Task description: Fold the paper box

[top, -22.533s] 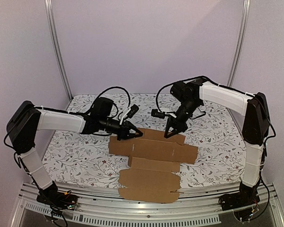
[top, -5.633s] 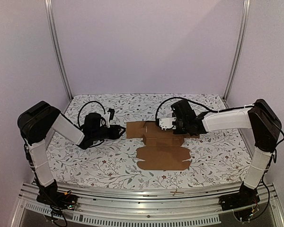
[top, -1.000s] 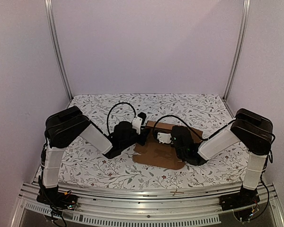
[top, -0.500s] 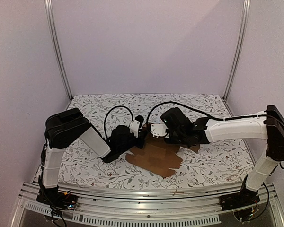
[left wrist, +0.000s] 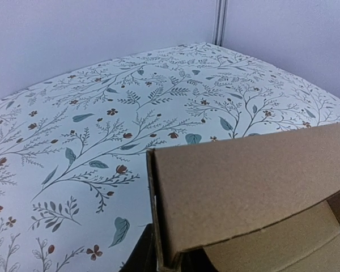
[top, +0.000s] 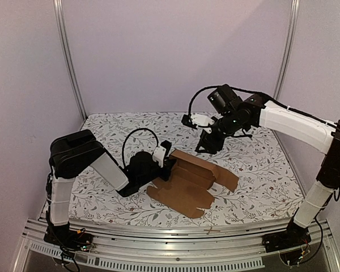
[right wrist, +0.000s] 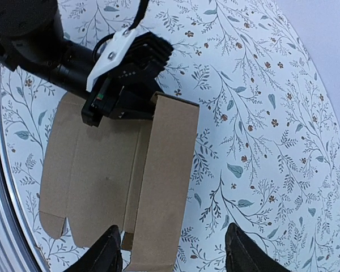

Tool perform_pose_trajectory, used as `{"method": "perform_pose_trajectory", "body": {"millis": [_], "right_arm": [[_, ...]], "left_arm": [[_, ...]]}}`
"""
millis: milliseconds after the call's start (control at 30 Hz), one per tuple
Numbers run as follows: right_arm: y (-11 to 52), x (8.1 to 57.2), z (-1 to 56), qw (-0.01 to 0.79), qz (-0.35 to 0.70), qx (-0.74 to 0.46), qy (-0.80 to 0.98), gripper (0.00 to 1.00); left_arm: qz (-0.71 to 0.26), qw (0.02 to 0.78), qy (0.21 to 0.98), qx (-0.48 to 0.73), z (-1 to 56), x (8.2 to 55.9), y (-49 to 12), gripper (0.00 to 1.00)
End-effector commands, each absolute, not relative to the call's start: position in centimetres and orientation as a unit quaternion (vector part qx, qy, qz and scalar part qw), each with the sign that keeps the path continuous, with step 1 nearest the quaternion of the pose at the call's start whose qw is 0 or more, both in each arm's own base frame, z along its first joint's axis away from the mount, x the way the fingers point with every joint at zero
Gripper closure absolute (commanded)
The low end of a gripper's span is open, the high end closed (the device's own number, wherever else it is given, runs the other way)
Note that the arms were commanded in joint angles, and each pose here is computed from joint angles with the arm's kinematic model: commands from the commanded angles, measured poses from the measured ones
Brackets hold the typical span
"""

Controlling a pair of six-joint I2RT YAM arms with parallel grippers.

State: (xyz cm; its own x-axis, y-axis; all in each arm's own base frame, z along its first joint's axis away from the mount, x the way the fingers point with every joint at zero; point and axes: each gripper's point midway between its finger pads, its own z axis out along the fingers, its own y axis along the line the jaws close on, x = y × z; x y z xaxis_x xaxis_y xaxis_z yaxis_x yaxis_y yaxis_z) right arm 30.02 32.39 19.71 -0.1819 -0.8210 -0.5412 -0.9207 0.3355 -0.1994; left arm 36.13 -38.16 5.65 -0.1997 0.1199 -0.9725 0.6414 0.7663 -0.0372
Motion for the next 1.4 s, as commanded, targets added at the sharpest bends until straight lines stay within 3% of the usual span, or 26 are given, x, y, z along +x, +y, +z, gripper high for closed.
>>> {"method": "perform_pose_trajectory", "body": {"millis": [0, 200, 433, 967, 1367], "right_arm": [[33.4, 31.3, 18.9, 0.222, 0.214, -0.497, 0.811, 0.4], [35.0, 32.5, 14.5, 0.116, 0.298, -0.452, 0.833, 0.4], [35.5, 32.8, 11.7, 0.067, 0.331, -0.42, 0.842, 0.41], [36.2, 32.3, 9.4, 0.003, 0.385, -0.381, 0.841, 0.49], [36.1, 32.0, 8.9, -0.015, 0.397, -0.374, 0.838, 0.5]], "left_arm": [[-0.244, 0.575, 0.726, 0.288, 6.8, 34.6, -39.1, 0.85], [-0.245, 0.573, 0.727, 0.289, 6.4, 34.7, -39.3, 0.85], [-0.244, 0.572, 0.727, 0.291, 5.8, 35.0, -39.6, 0.85], [-0.247, 0.564, 0.728, 0.302, 5.3, 35.8, -41.1, 0.78], [-0.233, 0.546, 0.742, 0.312, 4.5, 35.9, -41.9, 0.85]]}}
